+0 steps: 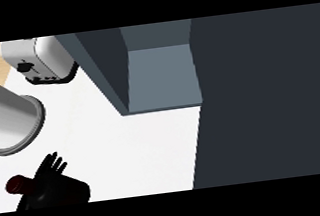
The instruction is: Pick up the wine, place it into the cabinet and close the cabinet
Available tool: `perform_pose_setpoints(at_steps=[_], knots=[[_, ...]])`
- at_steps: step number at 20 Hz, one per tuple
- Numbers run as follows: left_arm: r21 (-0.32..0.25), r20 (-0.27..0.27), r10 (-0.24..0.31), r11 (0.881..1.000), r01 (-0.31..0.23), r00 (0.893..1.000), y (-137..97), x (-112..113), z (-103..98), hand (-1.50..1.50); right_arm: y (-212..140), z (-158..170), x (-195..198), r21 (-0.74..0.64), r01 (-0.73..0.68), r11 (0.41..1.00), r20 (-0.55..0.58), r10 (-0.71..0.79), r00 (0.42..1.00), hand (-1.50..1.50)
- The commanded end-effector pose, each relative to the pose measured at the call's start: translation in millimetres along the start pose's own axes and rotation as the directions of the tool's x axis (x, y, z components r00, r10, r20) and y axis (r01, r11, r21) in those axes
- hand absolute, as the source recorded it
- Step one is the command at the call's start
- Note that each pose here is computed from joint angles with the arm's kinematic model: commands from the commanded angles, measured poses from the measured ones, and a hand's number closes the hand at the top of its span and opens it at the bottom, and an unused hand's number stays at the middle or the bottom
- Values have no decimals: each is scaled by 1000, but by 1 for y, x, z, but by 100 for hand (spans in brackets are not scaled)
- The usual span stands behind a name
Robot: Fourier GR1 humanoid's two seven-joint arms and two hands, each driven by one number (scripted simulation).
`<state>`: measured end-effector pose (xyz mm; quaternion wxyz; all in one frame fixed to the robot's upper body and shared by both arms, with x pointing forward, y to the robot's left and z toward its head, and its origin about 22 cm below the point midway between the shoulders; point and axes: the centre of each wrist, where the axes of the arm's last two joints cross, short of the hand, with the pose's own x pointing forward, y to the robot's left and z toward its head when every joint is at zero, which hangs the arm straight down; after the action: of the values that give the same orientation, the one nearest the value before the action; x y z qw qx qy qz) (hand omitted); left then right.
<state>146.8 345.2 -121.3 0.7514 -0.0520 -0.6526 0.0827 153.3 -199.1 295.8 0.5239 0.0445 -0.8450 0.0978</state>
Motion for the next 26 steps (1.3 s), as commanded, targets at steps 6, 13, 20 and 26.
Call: perform_pose_setpoints(at_steps=[6, 13, 20, 26], knots=[[-107, 16, -4, 994, 6, 1000, -26, -16, -20, 150, 0, 26, 4, 78, 53, 996, -19, -51, 999, -150], [-162, 262, -117, 973, 164, 958, -82, -3, -61, 150, -3, 10, 3, 71, 58, 996, -1, -58, 998, -150], [-106, 439, -111, 979, 174, 891, -122, 12, -106, 150, -5, 4, 5, 60, 48, 997, -17, -47, 999, -150], [-125, 499, -73, 980, 154, 864, -147, 28, -93, 150, -11, 18, -3, 47, 55, 997, -16, -54, 998, -150]])
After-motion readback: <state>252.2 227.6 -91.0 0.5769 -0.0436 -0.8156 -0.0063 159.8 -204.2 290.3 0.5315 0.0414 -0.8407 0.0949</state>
